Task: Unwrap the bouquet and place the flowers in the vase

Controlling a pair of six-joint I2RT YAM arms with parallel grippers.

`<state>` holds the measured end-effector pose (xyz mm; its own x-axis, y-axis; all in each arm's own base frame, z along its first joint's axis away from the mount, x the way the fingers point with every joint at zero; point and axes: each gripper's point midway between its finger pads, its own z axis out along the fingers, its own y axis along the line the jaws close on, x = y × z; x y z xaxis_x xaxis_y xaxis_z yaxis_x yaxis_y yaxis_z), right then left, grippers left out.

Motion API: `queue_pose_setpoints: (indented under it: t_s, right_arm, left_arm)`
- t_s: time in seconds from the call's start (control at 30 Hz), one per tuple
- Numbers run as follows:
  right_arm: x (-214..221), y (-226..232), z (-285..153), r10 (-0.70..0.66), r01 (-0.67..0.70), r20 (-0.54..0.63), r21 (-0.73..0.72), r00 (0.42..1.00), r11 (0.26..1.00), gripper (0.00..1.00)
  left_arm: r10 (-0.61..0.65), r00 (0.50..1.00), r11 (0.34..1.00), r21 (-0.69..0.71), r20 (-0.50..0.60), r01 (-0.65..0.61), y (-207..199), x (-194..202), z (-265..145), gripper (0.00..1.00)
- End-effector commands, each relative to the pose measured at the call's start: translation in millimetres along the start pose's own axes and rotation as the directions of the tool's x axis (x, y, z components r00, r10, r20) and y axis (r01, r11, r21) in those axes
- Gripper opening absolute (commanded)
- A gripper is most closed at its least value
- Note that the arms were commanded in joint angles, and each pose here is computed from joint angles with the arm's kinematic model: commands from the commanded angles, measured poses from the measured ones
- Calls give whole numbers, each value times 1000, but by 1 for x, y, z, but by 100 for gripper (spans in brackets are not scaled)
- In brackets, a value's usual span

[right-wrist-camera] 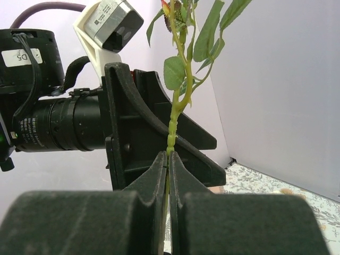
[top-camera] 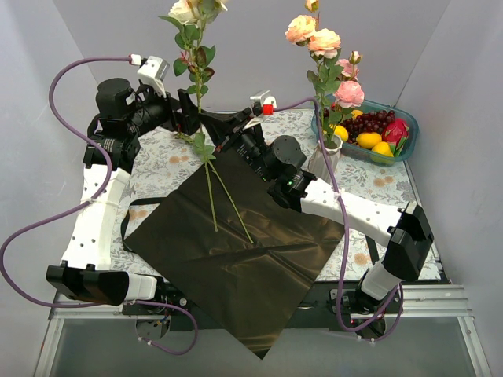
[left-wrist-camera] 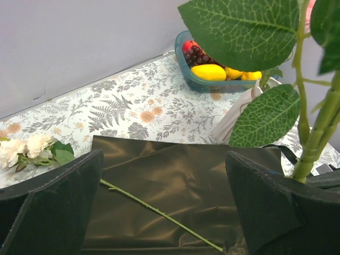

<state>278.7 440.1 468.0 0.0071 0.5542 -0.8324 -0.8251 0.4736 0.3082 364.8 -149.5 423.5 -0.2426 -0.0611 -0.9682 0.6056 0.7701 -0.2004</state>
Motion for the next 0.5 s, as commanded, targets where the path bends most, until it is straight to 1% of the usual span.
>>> queue_pose_setpoints:
  t_s: [0.0,0.13,0.17,0.2,0.27,0.3,0.47]
  right_arm:
    - [20,23,-1,30,-35,-54,-90,998,995,1]
    - [17,26,2,24,-30,-55,-104,998,994,1]
    - [18,27,2,21,-27,-57,-108,998,994,5]
    - [19,27,2,19,-26,-62,-113,998,993,13]
    - [19,28,3,19,-26,-66,-118,998,993,17]
    - [21,29,3,19,-28,-73,-123,997,992,21]
    - [29,31,4,41,-54,-95,-132,995,990,23]
  left_arm:
    - [30,999,987,156,37,-35,-39,-11,-13,98]
    - [64,998,968,242,-4,-62,-54,2,-17,98]
    - [69,997,964,260,-28,-59,-57,9,-19,98]
    - [94,995,959,273,-33,-82,-59,12,-19,98]
    - [109,993,953,288,-49,-90,-65,17,-20,98]
    - [119,992,952,288,-48,-101,-65,18,-20,98]
    - [125,991,950,293,-49,-105,-67,18,-22,98]
